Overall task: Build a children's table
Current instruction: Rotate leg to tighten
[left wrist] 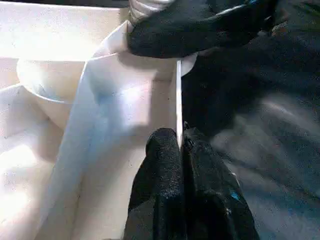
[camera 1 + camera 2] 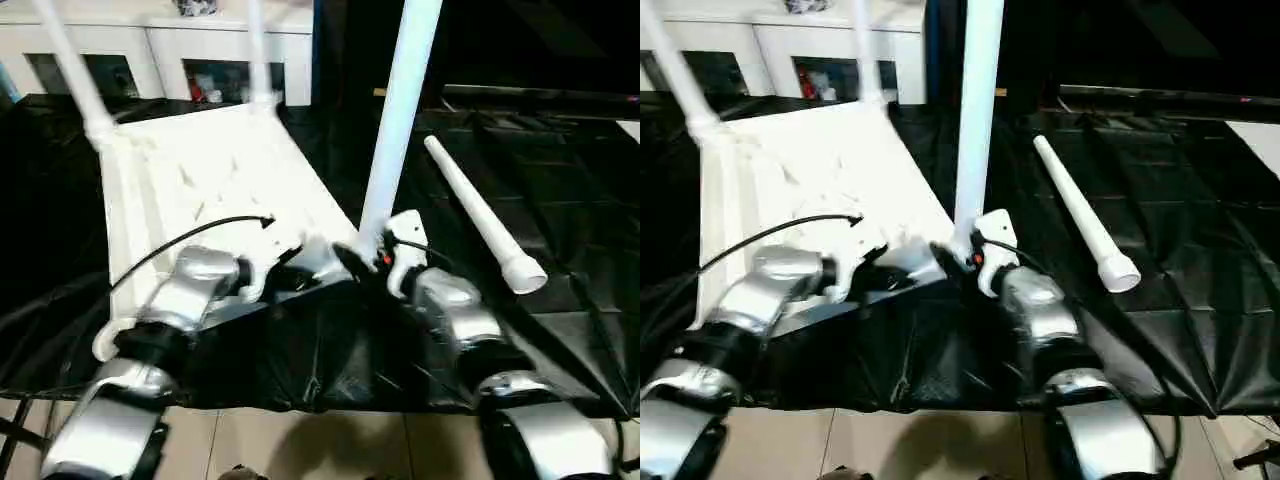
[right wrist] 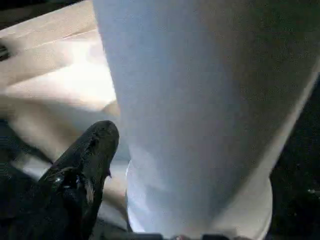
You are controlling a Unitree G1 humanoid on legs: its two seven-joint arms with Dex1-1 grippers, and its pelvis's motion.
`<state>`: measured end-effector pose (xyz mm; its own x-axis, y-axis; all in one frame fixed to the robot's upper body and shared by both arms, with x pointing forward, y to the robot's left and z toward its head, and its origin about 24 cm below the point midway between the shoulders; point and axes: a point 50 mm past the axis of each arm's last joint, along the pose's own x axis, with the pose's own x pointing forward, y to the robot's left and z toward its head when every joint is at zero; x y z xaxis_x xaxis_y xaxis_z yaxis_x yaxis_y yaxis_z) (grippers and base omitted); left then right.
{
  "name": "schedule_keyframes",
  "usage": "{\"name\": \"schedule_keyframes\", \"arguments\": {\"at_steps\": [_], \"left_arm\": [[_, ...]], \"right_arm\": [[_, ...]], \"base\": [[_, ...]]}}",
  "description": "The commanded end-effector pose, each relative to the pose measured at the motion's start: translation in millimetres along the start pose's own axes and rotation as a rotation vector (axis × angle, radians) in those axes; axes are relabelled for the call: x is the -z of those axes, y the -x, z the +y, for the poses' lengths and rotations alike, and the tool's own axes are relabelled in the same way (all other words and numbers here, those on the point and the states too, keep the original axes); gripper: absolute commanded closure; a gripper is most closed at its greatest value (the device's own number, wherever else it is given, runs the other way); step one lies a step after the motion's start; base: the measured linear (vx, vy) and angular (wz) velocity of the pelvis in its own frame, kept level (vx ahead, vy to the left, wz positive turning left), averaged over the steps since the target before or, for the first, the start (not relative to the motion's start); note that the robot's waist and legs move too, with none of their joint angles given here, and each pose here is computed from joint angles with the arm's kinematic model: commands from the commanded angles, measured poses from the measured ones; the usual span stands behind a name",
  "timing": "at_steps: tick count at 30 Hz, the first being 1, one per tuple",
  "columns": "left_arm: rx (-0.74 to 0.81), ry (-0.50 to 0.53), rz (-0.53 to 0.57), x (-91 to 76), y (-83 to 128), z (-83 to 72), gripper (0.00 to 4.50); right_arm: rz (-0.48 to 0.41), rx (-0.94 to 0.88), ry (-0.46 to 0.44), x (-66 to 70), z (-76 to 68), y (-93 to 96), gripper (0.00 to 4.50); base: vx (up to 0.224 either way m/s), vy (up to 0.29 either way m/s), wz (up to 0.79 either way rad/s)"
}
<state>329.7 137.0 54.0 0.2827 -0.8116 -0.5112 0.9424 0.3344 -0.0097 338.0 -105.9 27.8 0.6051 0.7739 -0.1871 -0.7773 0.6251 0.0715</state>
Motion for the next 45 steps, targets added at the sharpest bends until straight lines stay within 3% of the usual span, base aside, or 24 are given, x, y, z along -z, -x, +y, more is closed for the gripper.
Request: {"name": "schedule_keyframes", "arguments": {"at_steps": [1,5,10,16,21,25,26,29,34,38,40,45], "left_arm": [[0.141,-0.044,-0.102,-14.1,-10,-12.5,4.50],[0.209,-0.039,-0.071,-7.1,2,-12.7,4.50],[0.249,-0.054,-0.021,0.3,12,-10.7,4.50],[0.278,-0.055,0.010,3.8,17,-9.3,4.50],[0.278,-0.053,0.014,4.5,20,-7.8,4.50],[0.194,-0.033,-0.005,1.5,16,-2.9,4.50],[0.114,-0.018,0.003,-1.4,10,1.7,4.50],[0.028,-0.001,-0.004,-6.7,3,6.0,4.50],[-0.092,0.026,-0.063,-26.3,-31,-1.0,4.50],[-0.086,0.029,-0.101,-33.1,-47,-10.7,4.50],[-0.077,0.022,-0.118,-35.4,-50,-14.3,4.50],[-0.045,-0.007,-0.145,-35.0,-45,-16.6,4.50]], "right_arm": [[0.033,-0.270,0.069,-0.6,25.1,-8.5,0.57],[0.079,-0.424,0.085,1.0,25.6,3.4,0.57],[0.123,-0.560,0.095,1.8,29.1,11.3,0.91],[0.152,-0.630,0.097,2.6,33.1,12.8,1.50],[0.146,-0.646,0.070,4.3,37.2,12.1,1.62],[0.086,-0.482,0.010,4.1,32.8,4.5,1.66],[0.072,-0.301,-0.001,5.7,26.3,-2.9,1.66],[0.061,-0.123,-0.023,7.7,21.1,-9.6,1.67],[0.069,0.268,-0.115,17.0,17.7,-24.0,1.69],[0.039,0.344,-0.094,12.8,23.7,-33.5,1.69],[-0.001,0.339,-0.078,7.3,26.8,-37.2,1.14],[-0.074,0.290,-0.084,-3.0,22.2,-34.6,0.66]], "base": [[0.000,0.000,0.00],[0.000,0.000,0.00],[0.000,0.000,0.00],[0.000,0.000,0.00],[0.000,0.000,0.00],[0.000,0.000,0.00],[0.000,0.000,0.00],[0.000,0.000,0.00],[0.000,0.000,0.00],[0.000,0.000,0.00],[0.000,0.000,0.00],[0.000,0.000,0.00]]}}
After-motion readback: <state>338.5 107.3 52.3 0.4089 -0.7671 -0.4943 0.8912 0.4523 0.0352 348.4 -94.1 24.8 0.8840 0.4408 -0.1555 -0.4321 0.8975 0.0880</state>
